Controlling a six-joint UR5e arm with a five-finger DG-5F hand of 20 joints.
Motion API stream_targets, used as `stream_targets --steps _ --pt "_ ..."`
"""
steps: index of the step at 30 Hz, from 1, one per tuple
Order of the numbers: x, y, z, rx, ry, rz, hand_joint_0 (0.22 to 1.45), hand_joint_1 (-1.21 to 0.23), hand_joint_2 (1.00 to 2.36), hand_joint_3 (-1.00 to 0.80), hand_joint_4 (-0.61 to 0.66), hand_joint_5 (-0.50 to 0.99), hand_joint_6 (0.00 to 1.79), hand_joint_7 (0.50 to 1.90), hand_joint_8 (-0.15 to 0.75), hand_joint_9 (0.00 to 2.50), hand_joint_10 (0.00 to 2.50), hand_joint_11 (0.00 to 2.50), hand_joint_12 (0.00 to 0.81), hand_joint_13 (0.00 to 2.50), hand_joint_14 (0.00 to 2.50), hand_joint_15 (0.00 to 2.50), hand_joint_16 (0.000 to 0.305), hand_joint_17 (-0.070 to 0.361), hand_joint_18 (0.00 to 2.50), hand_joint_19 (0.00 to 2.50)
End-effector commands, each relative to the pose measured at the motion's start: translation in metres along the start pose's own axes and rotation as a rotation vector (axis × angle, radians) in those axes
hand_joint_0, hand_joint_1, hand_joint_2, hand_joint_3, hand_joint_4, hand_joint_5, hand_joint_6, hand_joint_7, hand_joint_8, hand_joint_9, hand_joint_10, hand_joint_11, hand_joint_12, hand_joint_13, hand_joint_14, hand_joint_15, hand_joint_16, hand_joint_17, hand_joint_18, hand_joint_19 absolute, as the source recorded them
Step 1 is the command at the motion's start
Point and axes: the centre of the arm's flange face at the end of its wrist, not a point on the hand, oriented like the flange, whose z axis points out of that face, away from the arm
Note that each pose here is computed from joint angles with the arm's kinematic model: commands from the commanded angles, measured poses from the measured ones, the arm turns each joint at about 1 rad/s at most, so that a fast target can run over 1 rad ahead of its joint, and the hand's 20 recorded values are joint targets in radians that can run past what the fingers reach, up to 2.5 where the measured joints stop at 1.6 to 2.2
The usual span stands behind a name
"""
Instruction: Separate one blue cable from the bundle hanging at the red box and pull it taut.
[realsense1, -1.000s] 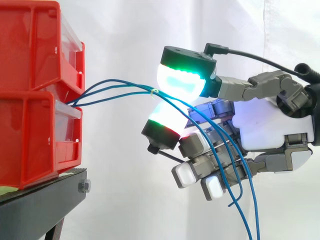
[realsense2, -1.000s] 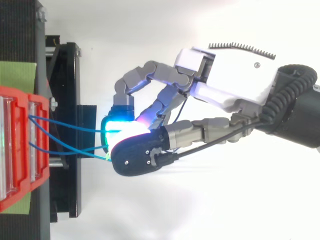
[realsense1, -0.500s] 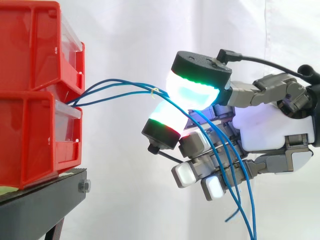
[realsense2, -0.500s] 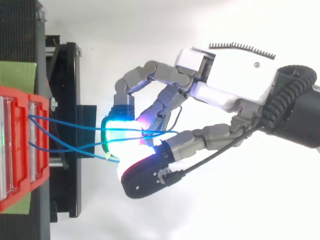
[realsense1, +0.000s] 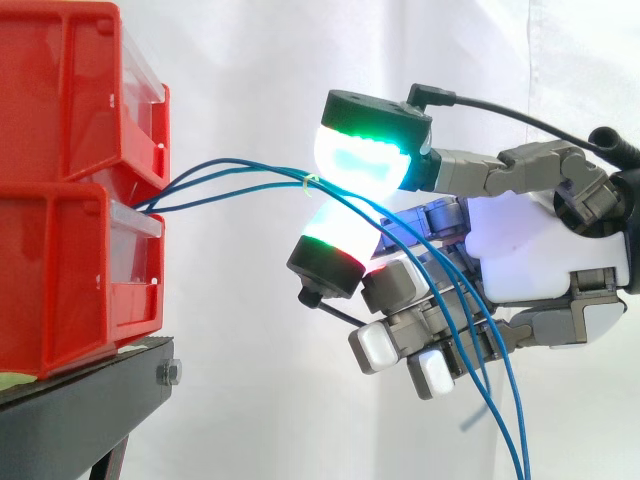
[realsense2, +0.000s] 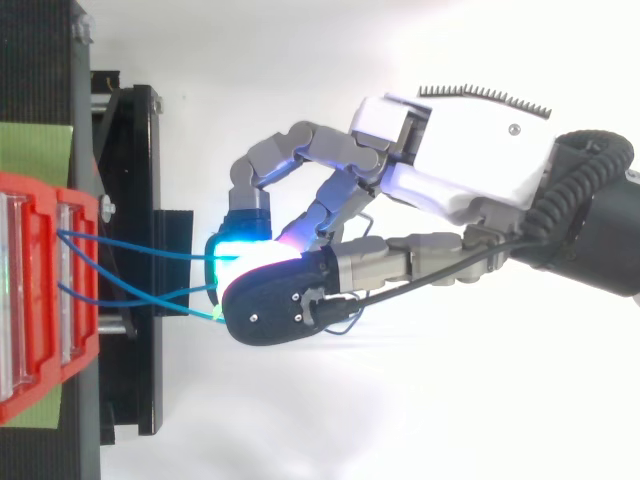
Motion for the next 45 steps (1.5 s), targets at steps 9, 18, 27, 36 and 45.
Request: stream_targets --steps 9,18,27,36,45 --pt "-0.0003 -0.0007 -0.0005 0.005 0.000 -0.003 0.72 -0.84 1.00 -0.50 0.02 -0.17 0.96 1.09 0.340 1.15 0.02 1.09 0.346 1.02 0.02 0.67 0.048 0.108 0.96 0.75" --pt "-0.0004 -0.0007 -0.0005 0.005 -0.002 -0.003 0.69 -0.93 1.00 -0.50 0.03 -0.16 0.96 1.09 0.336 1.17 0.02 1.10 0.335 1.03 0.02 0.69 0.047 0.105 0.96 0.74" --pt "-0.0005 -0.0014 -0.0007 0.007 -0.002 -0.004 0.59 -1.01 1.00 -0.50 0.06 -0.15 0.95 1.06 0.335 1.18 0.02 1.10 0.339 1.04 0.02 0.70 0.047 0.105 0.96 0.75" --pt "0.0007 -0.0012 -0.0008 0.005 0.000 -0.003 0.52 -0.61 1.00 -0.50 0.09 -0.15 0.94 1.02 0.361 1.22 0.02 1.06 0.364 1.06 0.02 0.71 0.051 0.114 0.98 0.77" --pt "0.0007 -0.0011 -0.0007 0.004 0.000 -0.002 0.62 -0.68 1.01 -0.38 0.10 -0.15 0.92 1.12 0.347 1.18 0.02 1.08 0.360 1.04 0.02 0.72 0.049 0.110 0.95 0.80"
